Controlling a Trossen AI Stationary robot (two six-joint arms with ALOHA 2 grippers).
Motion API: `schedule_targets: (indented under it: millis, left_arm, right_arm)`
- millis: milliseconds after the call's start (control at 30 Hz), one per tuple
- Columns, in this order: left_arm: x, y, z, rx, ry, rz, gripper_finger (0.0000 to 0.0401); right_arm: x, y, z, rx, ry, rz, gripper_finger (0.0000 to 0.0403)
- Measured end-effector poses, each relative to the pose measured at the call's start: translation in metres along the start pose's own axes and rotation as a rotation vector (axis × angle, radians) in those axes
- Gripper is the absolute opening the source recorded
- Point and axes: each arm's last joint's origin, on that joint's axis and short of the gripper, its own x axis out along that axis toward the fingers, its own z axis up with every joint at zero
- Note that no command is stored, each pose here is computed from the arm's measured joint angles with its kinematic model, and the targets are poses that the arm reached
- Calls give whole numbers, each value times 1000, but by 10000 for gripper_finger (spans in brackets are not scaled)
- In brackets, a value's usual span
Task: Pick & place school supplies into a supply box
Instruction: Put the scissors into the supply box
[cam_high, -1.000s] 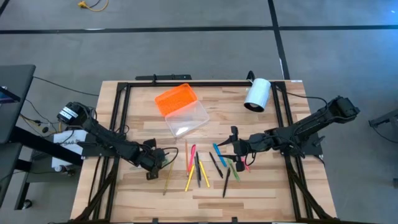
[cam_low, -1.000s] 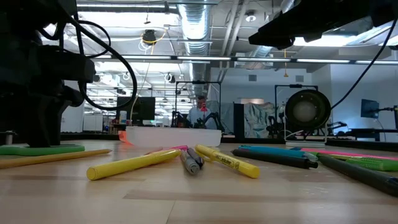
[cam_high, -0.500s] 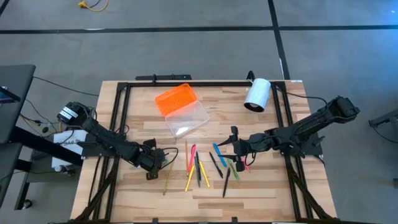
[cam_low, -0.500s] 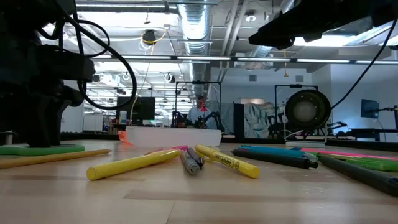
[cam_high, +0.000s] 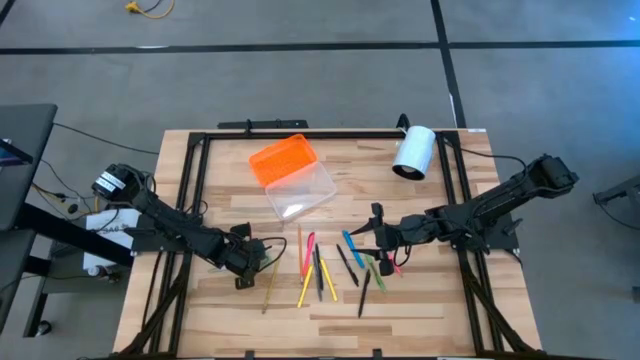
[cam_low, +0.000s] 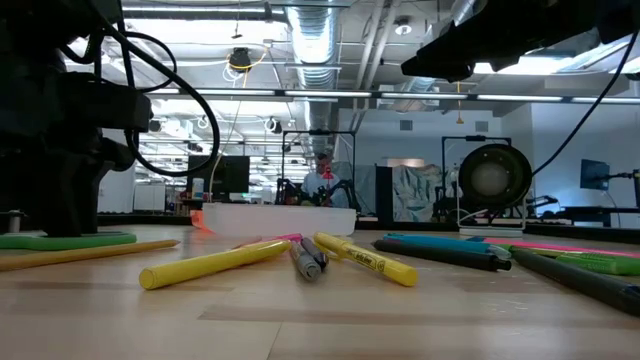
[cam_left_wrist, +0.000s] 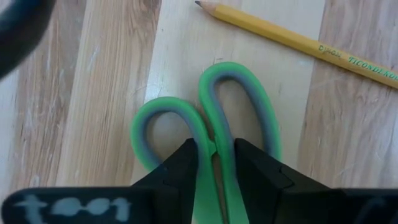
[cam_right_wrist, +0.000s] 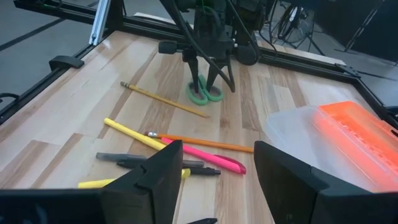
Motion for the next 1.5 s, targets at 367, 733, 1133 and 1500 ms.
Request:
schedule_targets:
  millis: [367, 733, 1133, 1500]
  left_arm:
    - [-5, -4, 8, 15, -16, 11, 79]
    - [-19, -13, 29, 74, -99, 9, 79]
    - [-38, -7, 56, 73, -153, 123, 78]
    - [-58, 36, 116, 75, -274, 250, 78]
  right_arm:
    - [0, 0, 0, 0, -1, 0, 193]
    - [0, 0, -1, -2, 5, 1, 193]
    - [0, 0, -1, -2, 6, 1, 193]
    - [0, 0, -1, -2, 6, 1, 193]
